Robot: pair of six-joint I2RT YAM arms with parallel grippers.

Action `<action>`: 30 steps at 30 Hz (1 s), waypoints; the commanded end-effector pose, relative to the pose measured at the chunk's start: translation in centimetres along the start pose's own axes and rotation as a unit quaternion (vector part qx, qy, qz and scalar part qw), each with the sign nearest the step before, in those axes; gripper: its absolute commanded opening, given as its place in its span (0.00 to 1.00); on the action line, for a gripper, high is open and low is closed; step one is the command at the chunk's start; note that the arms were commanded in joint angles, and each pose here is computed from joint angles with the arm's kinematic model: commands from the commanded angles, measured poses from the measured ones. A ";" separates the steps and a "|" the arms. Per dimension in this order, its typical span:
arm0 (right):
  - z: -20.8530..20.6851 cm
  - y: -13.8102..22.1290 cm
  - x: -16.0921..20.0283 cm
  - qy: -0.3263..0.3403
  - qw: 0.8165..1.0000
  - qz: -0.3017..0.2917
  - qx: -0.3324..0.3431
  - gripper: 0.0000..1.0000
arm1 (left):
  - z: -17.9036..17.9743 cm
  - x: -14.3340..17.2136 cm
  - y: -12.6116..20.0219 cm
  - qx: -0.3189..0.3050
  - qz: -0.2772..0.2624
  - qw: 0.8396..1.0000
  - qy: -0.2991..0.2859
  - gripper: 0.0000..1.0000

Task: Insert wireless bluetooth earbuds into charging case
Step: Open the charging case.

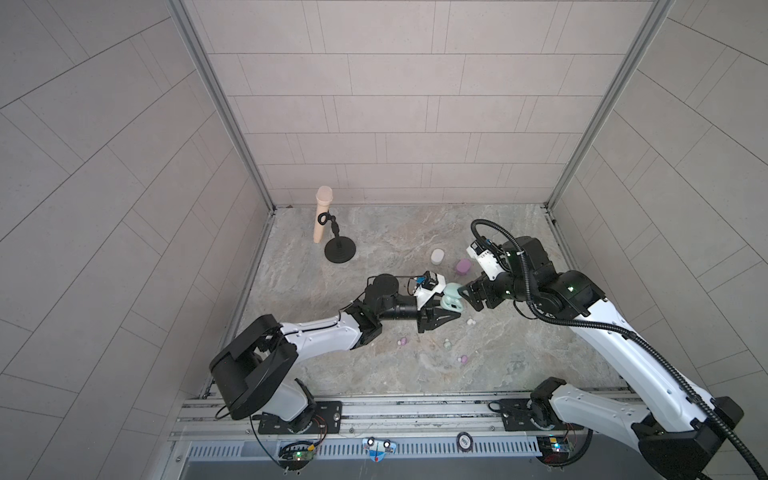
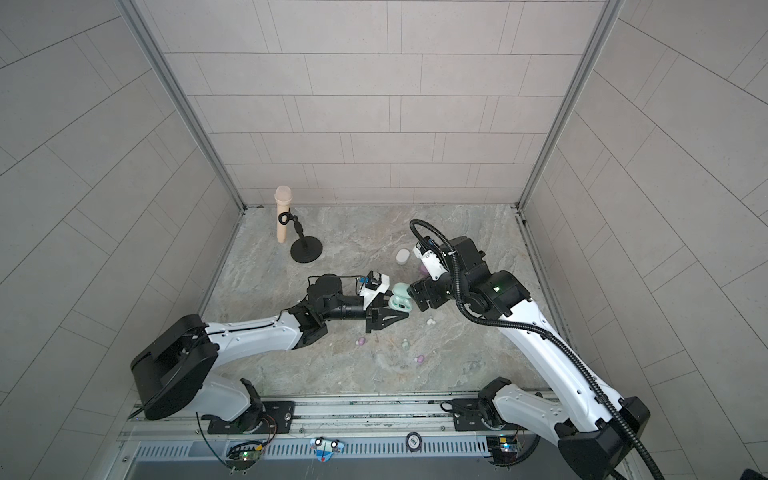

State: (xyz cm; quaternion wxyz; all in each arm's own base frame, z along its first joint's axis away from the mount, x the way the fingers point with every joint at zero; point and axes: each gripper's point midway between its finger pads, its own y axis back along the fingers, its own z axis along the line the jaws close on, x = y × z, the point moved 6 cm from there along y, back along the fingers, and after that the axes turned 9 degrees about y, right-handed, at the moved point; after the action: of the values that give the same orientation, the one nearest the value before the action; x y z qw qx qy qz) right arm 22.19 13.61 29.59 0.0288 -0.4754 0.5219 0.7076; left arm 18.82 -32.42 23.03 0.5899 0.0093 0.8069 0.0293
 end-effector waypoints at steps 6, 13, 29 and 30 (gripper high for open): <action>-0.4 0.4 -0.9 -0.010 1.000 -0.015 0.002 0.94 | -1.0 0.3 -0.2 0.025 -0.007 1.000 -0.014 0.01; 0.6 1.3 -0.5 -0.007 0.999 -0.009 -0.036 0.98 | 0.5 -0.4 0.2 0.011 -0.029 1.000 -0.001 0.01; 1.7 3.8 0.7 -0.050 0.997 0.000 -0.058 0.99 | 3.1 -1.2 2.3 -0.041 -0.052 0.998 -0.004 0.01; 1.6 3.7 1.1 -0.061 0.997 0.005 -0.053 1.00 | 3.4 -1.2 2.6 -0.049 -0.054 0.997 -0.003 0.01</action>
State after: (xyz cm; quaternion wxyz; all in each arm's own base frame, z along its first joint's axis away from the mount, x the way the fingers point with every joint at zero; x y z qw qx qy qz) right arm 19.65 13.43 31.48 0.0245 -0.4549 0.4755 0.7526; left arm 22.00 -30.49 22.75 0.5853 -0.0424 0.8087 0.0406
